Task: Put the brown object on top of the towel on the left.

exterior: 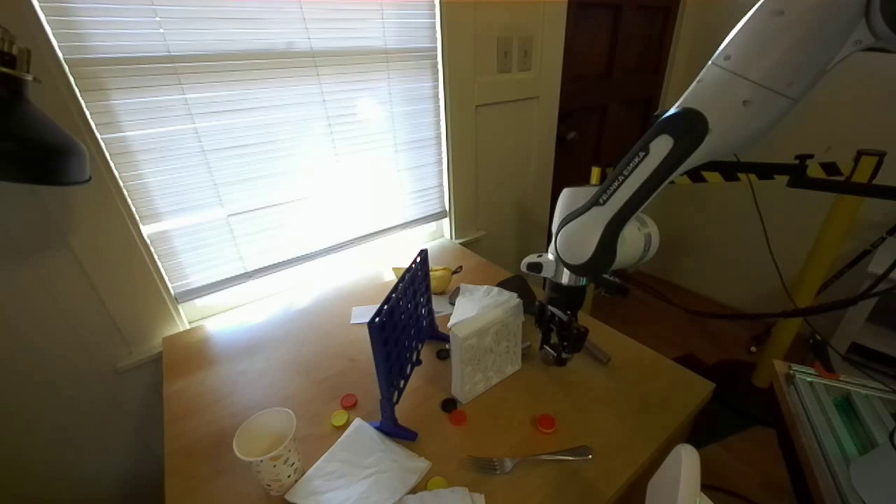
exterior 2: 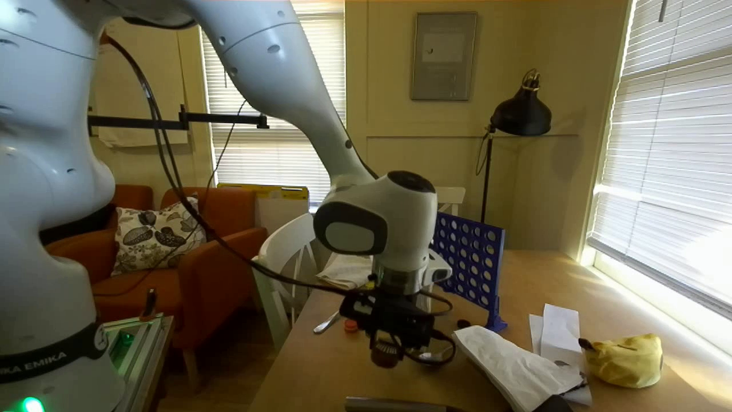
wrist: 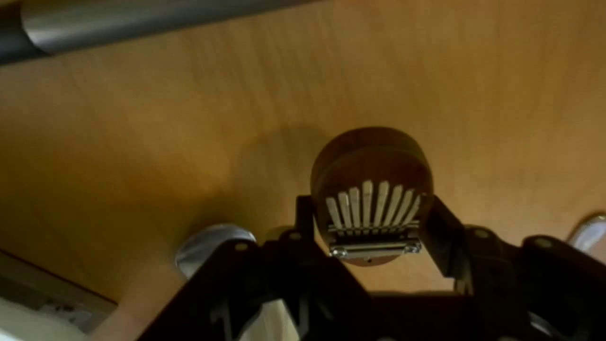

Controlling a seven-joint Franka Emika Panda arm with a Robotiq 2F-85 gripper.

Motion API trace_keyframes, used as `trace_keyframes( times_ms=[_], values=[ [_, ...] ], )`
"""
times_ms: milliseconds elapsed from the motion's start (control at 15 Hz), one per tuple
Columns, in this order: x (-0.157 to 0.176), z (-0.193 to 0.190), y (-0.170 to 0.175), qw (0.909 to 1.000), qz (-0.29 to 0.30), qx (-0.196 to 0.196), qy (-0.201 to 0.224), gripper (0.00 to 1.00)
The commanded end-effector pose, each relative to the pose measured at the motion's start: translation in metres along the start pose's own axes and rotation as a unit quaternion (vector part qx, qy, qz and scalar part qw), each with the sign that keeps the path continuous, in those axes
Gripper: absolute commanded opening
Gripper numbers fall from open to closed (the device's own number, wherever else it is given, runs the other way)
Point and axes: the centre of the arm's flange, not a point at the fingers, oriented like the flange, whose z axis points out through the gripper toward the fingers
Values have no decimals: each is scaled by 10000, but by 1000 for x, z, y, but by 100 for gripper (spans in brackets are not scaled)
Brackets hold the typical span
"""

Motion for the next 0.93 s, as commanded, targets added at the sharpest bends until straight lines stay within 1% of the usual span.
trace_keyframes(
  times_ms=[0, 133, 267, 400, 533, 733, 867],
  values=[
    [34, -40, -21, 9998, -132, 19, 131, 33],
    [54, -51, -34, 9995, -318, -25, 78, 33],
    [73, -58, -49, 9988, -489, 38, 81, 33],
    [90, -60, -60, 9976, -674, 39, 154, 33],
    [109, -62, -65, 9963, -849, -47, 154, 33],
    [116, -64, -73, 9952, -974, 5, 98, 33],
    [110, -61, -73, 9957, -924, 53, 17, 33]
  ],
)
